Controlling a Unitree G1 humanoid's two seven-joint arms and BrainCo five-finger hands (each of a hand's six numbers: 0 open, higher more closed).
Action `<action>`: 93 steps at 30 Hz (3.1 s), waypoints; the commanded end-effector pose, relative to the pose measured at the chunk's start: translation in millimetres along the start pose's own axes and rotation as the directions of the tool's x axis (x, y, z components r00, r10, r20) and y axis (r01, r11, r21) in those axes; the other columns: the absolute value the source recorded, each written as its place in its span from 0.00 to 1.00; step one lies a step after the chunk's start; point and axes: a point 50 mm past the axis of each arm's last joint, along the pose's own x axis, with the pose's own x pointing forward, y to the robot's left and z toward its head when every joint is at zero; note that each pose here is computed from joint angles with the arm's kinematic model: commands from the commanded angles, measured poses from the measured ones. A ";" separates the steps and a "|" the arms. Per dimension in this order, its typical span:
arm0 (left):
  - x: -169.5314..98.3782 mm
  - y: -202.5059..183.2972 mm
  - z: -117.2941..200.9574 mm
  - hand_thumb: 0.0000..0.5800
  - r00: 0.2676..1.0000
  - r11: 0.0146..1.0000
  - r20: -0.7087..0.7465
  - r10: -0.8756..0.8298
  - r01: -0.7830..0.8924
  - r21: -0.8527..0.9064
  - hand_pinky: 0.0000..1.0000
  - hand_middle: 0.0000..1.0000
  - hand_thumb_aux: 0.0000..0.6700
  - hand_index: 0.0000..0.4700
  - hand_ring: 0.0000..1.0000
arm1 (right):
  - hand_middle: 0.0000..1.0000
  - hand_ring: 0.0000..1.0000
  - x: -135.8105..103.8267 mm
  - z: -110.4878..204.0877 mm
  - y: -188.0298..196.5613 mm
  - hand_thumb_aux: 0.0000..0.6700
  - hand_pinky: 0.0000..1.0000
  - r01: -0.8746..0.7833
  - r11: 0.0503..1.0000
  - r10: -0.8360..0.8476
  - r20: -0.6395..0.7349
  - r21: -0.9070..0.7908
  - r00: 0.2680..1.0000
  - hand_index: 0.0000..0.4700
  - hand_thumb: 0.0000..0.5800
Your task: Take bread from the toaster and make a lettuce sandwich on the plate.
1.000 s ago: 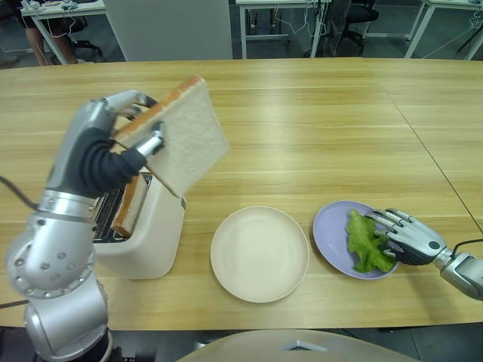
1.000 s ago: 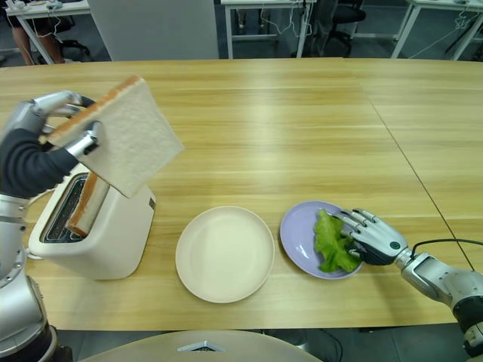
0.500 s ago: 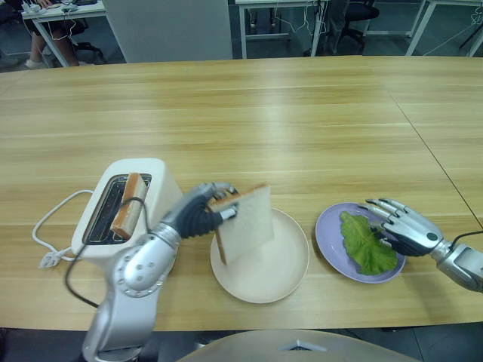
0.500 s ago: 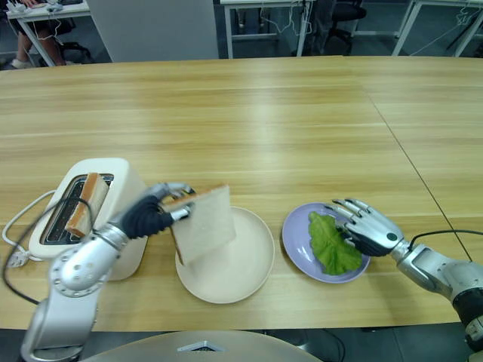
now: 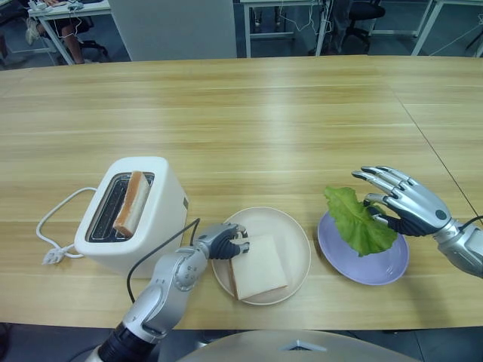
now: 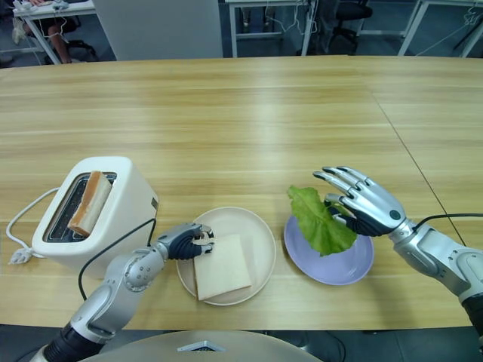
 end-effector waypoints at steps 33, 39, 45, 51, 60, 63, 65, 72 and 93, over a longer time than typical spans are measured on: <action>-157.3 112.3 -29.1 0.00 0.626 0.684 -0.290 0.724 -0.592 0.427 0.00 0.00 0.00 0.00 0.00 | 0.00 0.00 98.5 105.7 76.9 1.00 0.00 -0.196 0.940 0.130 0.239 0.280 0.962 0.98 1.00; -157.5 101.0 -50.3 0.00 0.617 0.750 -0.433 0.657 -0.478 0.457 0.00 0.00 0.00 0.00 0.00 | 0.00 0.00 100.7 108.2 81.6 0.75 0.00 -0.188 0.935 0.122 0.226 0.301 0.966 0.74 0.94; -134.5 82.3 -67.0 0.00 0.683 0.845 -0.501 0.532 -0.388 0.368 0.00 0.00 0.00 0.00 0.00 | 0.00 0.00 104.8 113.5 60.3 0.00 0.00 -0.090 0.940 0.022 0.205 0.329 0.978 0.00 0.00; -123.1 78.0 -75.1 1.00 0.689 0.857 -0.511 0.514 -0.390 0.336 0.00 0.00 1.00 0.98 0.00 | 0.00 0.00 101.9 123.0 27.4 0.00 0.00 0.012 0.931 -0.096 0.213 0.365 0.972 0.00 0.00; -126.8 92.6 -64.1 1.00 0.667 0.783 -0.410 0.622 -0.535 0.316 1.00 1.00 1.00 0.98 1.00 | 0.00 0.00 90.6 122.7 10.2 0.00 0.00 0.055 0.923 -0.133 0.180 0.382 0.975 0.00 0.00; -130.4 101.3 -57.1 1.00 0.647 0.738 -0.355 0.675 -0.600 0.309 1.00 1.00 1.00 0.98 1.00 | 0.00 0.00 86.6 122.1 8.3 0.00 0.00 0.063 0.923 -0.137 0.171 0.380 0.976 0.00 0.00; -136.3 110.5 -49.9 1.00 0.613 0.685 -0.305 0.729 -0.660 0.309 1.00 1.00 1.00 0.98 1.00 | 0.00 0.00 84.0 122.1 7.5 0.00 0.00 0.067 0.923 -0.139 0.166 0.380 0.976 0.00 0.00; -160.3 140.8 -25.3 1.00 0.487 0.507 -0.144 0.861 -0.812 0.290 1.00 1.00 1.00 0.98 1.00 | 0.00 0.00 74.9 128.2 4.7 0.00 0.00 0.080 0.912 -0.160 0.168 0.403 0.973 0.00 0.00; -38.3 83.0 20.5 1.00 0.925 0.974 0.380 0.012 0.076 -0.215 1.00 1.00 1.00 0.98 1.00 | 0.00 0.00 25.1 160.2 0.7 0.00 0.00 0.006 0.994 -0.056 0.473 0.106 0.879 0.00 0.00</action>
